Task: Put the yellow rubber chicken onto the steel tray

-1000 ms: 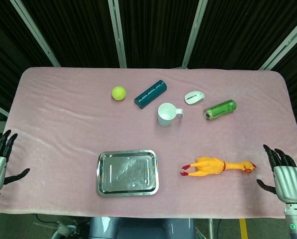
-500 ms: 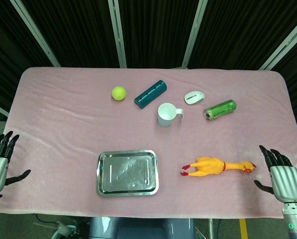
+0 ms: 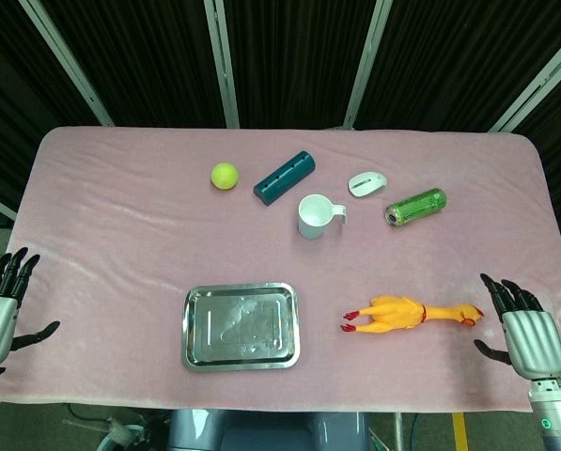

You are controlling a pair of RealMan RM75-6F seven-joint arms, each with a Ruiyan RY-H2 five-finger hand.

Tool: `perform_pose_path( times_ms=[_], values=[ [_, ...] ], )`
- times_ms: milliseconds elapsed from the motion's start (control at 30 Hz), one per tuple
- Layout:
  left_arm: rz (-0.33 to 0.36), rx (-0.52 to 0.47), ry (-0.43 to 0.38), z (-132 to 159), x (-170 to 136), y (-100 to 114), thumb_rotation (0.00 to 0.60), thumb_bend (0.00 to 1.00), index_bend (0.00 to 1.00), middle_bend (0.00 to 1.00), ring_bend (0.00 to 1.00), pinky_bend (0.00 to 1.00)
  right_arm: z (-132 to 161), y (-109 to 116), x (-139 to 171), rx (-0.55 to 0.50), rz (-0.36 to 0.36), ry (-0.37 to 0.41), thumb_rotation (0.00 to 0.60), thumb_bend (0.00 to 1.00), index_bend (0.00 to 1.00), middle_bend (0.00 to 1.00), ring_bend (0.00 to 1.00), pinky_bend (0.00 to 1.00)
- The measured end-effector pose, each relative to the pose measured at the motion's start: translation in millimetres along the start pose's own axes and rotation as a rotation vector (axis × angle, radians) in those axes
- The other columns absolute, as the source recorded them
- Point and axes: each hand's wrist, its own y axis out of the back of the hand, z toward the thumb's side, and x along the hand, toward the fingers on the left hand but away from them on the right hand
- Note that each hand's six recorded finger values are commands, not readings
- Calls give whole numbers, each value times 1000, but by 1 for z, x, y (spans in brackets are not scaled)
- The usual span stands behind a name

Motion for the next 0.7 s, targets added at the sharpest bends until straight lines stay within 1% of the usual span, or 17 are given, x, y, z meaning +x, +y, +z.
perform_pose_path(
  times_ms=[167, 333, 433, 500, 633, 700],
  values=[
    [-6, 0, -4, 1, 2, -1, 600, 0, 0, 0, 0, 0, 7, -7, -12, -1, 41, 36, 600, 122, 91, 219, 150, 222],
    [-20, 1, 0, 0, 3, -3, 600, 0, 0, 0, 0, 0, 12, -20, -30, 8, 106, 67, 600, 122, 116, 220, 150, 223],
    [-23, 3, -2, 2, 3, -3, 600, 0, 0, 0, 0, 0, 15, -30, -39, 18, 150, 84, 600, 129, 135, 220, 155, 245],
    [-24, 4, -4, 3, 4, -3, 600, 0, 0, 0, 0, 0, 17, -38, -45, 26, 184, 93, 600, 145, 162, 225, 167, 252],
    [-30, 8, -6, 5, 5, -4, 600, 0, 0, 0, 0, 0, 19, -53, -56, 33, 249, 101, 600, 171, 279, 277, 212, 275],
    [-33, 9, -6, 5, 6, -4, 600, 0, 0, 0, 0, 0, 19, -61, -61, 31, 275, 101, 600, 176, 303, 289, 222, 283]
  ],
)
